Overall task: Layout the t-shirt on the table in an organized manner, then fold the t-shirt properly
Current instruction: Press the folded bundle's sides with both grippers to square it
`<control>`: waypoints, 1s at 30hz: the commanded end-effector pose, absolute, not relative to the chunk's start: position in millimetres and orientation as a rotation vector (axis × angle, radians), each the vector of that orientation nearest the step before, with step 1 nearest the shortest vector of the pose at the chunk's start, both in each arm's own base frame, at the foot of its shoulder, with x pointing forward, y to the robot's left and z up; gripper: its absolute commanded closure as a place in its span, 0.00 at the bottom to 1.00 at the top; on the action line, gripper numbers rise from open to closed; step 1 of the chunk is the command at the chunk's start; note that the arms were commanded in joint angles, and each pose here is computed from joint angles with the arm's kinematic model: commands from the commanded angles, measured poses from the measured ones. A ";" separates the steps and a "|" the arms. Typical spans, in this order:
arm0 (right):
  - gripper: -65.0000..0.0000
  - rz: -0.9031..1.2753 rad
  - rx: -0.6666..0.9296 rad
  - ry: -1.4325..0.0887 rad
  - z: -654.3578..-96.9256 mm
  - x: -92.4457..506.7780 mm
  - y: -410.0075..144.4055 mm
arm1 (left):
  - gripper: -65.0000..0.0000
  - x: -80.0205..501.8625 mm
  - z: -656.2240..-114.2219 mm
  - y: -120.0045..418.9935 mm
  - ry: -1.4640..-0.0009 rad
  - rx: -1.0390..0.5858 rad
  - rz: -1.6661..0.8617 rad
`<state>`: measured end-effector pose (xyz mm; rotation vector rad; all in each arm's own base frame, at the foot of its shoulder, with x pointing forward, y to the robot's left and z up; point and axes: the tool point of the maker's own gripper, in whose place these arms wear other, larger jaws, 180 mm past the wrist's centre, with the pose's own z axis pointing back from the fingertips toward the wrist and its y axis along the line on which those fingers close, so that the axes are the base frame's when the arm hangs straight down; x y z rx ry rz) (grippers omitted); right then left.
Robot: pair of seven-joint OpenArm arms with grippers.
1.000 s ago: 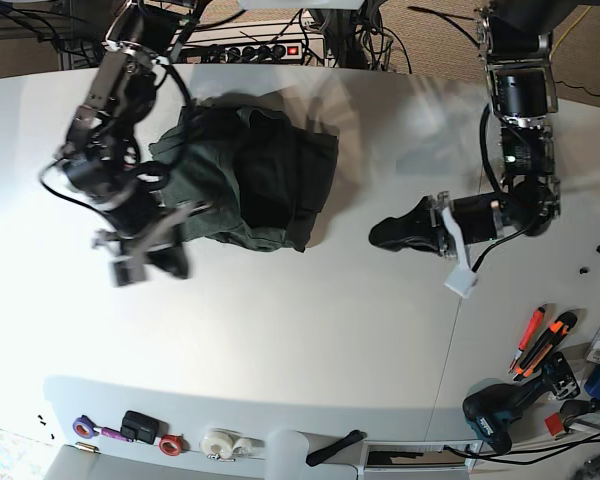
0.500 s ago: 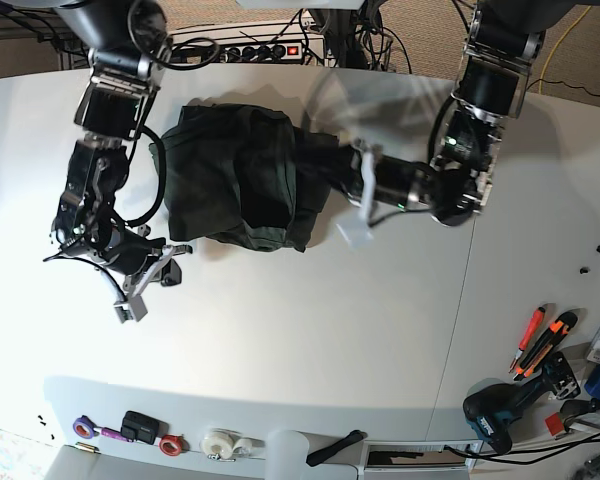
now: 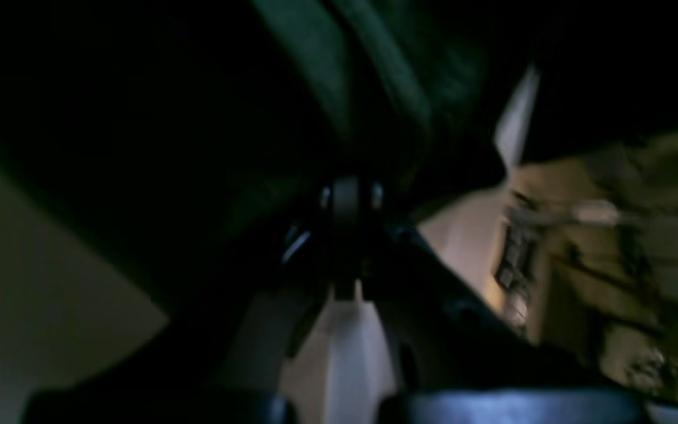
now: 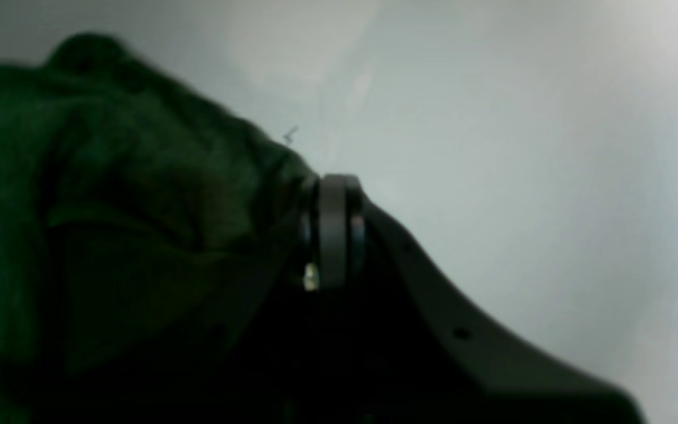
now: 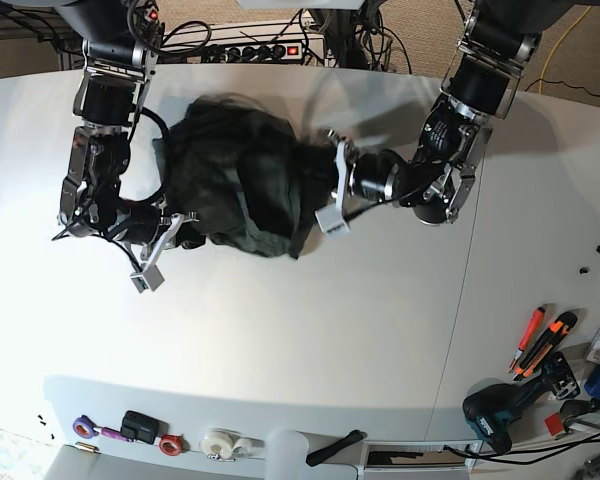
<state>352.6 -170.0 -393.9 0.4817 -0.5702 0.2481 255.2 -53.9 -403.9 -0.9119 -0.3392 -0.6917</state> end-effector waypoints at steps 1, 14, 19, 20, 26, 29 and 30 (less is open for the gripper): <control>1.00 0.278 0.453 -0.543 -394.6 347.9 -176.9 | 1.00 264.9 -414.5 -39.5 -0.326 -0.793 -0.709; 1.00 0.191 0.781 -0.508 -388.4 299.4 -154.5 | 1.00 351.9 -380.3 -34.6 -0.566 -0.597 -0.652; 1.00 0.183 0.807 -0.509 -388.1 290.6 -151.7 | 1.00 374.4 -361.6 -48.8 -0.670 -0.574 -0.643; 1.00 0.190 0.800 -0.518 -385.7 292.0 -152.4 | 1.00 376.3 -357.6 -52.9 -0.683 -0.585 -0.643; 1.00 0.212 0.650 -0.714 -340.4 319.7 -186.4 | 1.00 406.7 -314.0 -55.5 -0.810 -0.652 -0.590; 1.00 0.190 0.519 -0.935 -296.5 343.0 -215.0 | 1.00 427.8 -280.4 -39.1 -0.912 -0.704 -0.524; 1.00 0.185 0.489 -1.004 -280.5 347.7 -221.5 | 1.00 435.2 -269.2 -30.0 -0.952 -0.715 -0.495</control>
